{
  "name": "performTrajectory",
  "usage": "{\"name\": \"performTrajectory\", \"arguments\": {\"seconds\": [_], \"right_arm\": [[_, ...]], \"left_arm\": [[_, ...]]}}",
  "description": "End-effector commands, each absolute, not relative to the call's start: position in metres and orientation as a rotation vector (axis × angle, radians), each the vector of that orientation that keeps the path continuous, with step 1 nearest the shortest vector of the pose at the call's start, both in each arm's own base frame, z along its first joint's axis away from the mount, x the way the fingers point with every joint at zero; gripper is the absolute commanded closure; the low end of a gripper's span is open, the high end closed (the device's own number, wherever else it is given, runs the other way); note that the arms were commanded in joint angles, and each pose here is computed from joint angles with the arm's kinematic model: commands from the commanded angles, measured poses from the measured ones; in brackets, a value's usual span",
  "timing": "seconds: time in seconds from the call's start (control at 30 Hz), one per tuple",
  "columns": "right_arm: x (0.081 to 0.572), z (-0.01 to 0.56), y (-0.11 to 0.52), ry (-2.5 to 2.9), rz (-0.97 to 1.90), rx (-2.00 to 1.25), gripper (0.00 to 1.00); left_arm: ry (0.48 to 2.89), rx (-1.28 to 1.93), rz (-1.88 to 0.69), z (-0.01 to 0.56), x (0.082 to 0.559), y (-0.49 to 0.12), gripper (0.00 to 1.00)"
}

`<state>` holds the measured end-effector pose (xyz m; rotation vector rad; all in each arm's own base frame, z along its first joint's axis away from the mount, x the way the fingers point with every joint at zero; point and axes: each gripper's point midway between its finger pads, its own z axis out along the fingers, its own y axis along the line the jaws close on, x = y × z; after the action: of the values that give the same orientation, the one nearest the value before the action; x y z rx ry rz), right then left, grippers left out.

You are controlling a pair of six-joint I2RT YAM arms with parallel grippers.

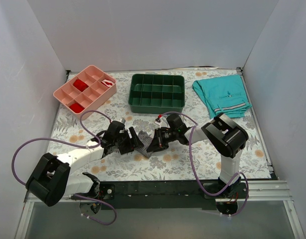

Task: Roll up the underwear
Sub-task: Roll the underwear to the center of the board.

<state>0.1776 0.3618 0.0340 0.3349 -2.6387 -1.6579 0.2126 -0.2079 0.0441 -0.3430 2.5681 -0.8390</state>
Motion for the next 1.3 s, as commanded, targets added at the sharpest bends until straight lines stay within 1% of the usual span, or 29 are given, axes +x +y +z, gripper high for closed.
{"name": "performTrajectory", "arguments": {"seconds": [0.0, 0.13, 0.4, 0.53, 0.6, 0.63, 0.83, 0.87, 0.9, 0.97, 1.07, 1.13, 1.17, 1.23, 1.27], "right_arm": [[0.179, 0.046, 0.364, -2.646, -1.686, 0.381, 0.99], [0.176, 0.045, 0.362, -2.640, -1.685, 0.396, 0.99], [0.174, 0.044, 0.364, -2.637, -1.681, 0.408, 0.99], [0.174, 0.045, 0.365, -2.635, -1.682, 0.413, 0.99], [0.174, 0.045, 0.365, -2.632, -1.685, 0.418, 0.99], [0.173, 0.045, 0.365, -2.630, -1.686, 0.422, 0.99], [0.170, 0.054, 0.368, -2.596, -1.718, 0.483, 0.97], [0.170, 0.054, 0.368, -2.594, -1.717, 0.485, 0.97], [0.170, 0.055, 0.368, -2.597, -1.717, 0.488, 0.94], [0.171, 0.056, 0.368, -2.605, -1.713, 0.500, 0.93], [0.171, 0.058, 0.370, -2.596, -1.719, 0.524, 0.91], [0.172, 0.060, 0.369, -2.601, -1.728, 0.544, 0.86], [0.171, 0.060, 0.369, -2.609, -1.719, 0.551, 0.82], [0.174, 0.066, 0.366, -2.648, -1.722, 0.589, 0.76], [0.175, 0.062, 0.362, -2.690, -1.685, 0.620, 0.71]], "left_arm": [[2.534, -0.386, -0.803, 0.051, 0.225, -0.208, 0.33], [2.486, -0.421, -0.796, 0.061, 0.235, -0.207, 0.29], [2.522, -0.559, -0.801, 0.052, 0.236, -0.210, 0.30], [2.579, -0.601, -0.780, 0.038, 0.229, -0.210, 0.36], [2.600, -0.612, -0.761, 0.033, 0.227, -0.209, 0.41], [2.614, -0.619, -0.749, 0.029, 0.226, -0.208, 0.46], [2.648, -0.628, -0.687, 0.022, 0.225, -0.204, 0.57], [2.654, -0.617, -0.674, 0.021, 0.225, -0.203, 0.61], [2.653, -0.616, -0.667, 0.022, 0.227, -0.203, 0.62], [2.664, -0.608, -0.635, 0.020, 0.227, -0.200, 0.65], [2.679, -0.605, -0.605, 0.018, 0.226, -0.198, 0.67], [2.692, -0.595, -0.586, 0.018, 0.226, -0.196, 0.69], [2.702, -0.595, -0.576, 0.017, 0.226, -0.196, 0.69], [2.721, -0.586, -0.553, 0.017, 0.225, -0.195, 0.70], [2.733, -0.579, -0.546, 0.016, 0.225, -0.196, 0.70]]}}
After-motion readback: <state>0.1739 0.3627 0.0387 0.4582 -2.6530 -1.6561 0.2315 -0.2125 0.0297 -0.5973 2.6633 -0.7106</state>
